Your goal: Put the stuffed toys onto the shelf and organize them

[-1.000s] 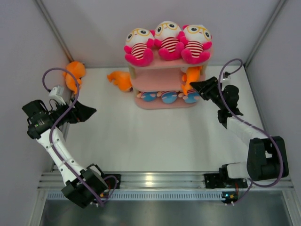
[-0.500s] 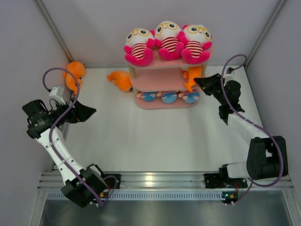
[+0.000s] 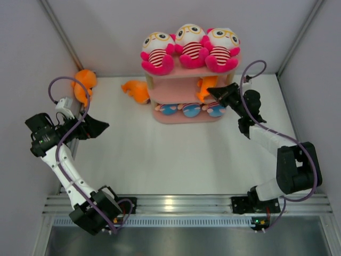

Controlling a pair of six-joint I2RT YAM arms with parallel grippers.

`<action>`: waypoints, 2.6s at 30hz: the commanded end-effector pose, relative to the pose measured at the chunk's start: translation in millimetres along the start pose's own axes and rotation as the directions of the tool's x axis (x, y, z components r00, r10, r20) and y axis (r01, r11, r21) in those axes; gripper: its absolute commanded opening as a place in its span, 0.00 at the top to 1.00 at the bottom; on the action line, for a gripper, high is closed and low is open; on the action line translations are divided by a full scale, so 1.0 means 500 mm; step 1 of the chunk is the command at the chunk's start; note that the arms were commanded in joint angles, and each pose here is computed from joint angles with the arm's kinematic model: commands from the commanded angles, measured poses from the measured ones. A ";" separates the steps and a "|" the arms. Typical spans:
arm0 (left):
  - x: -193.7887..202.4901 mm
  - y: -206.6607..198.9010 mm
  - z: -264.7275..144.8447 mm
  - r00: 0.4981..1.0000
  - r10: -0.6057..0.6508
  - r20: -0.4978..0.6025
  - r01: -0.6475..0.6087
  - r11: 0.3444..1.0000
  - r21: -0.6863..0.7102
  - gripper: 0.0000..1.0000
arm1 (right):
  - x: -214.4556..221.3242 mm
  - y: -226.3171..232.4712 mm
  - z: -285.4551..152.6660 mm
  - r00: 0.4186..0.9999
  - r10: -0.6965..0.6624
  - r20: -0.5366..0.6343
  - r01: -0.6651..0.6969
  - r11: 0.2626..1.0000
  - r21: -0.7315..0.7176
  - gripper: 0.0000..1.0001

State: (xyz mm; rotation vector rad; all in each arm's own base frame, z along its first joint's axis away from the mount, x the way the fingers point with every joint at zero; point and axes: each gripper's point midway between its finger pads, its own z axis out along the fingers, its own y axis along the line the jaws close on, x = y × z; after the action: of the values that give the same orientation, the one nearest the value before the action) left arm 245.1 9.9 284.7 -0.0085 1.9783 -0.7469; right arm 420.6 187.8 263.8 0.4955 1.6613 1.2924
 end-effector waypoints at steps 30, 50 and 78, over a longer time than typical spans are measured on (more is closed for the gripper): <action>-0.003 -0.013 -0.003 1.000 0.028 0.003 -0.028 0.999 0.029 0.04 | -0.085 0.061 -0.069 0.967 -0.165 0.194 0.159 0.986 0.046 0.47; 0.026 0.182 -0.005 0.862 0.245 -0.445 -0.437 0.803 -0.405 0.14 | -0.132 0.098 -0.136 0.845 -0.464 0.266 0.410 0.882 0.234 0.44; -0.098 0.170 0.609 0.920 0.065 -0.386 -0.225 0.895 -0.385 0.16 | -0.143 0.168 -0.299 0.694 -0.649 0.311 0.569 0.759 0.316 0.44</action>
State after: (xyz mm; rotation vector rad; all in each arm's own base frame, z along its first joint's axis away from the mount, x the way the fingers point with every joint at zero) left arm 518.1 -73.9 175.9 0.1827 2.4712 -0.2940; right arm 315.2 90.3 367.5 0.2594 1.4323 0.5176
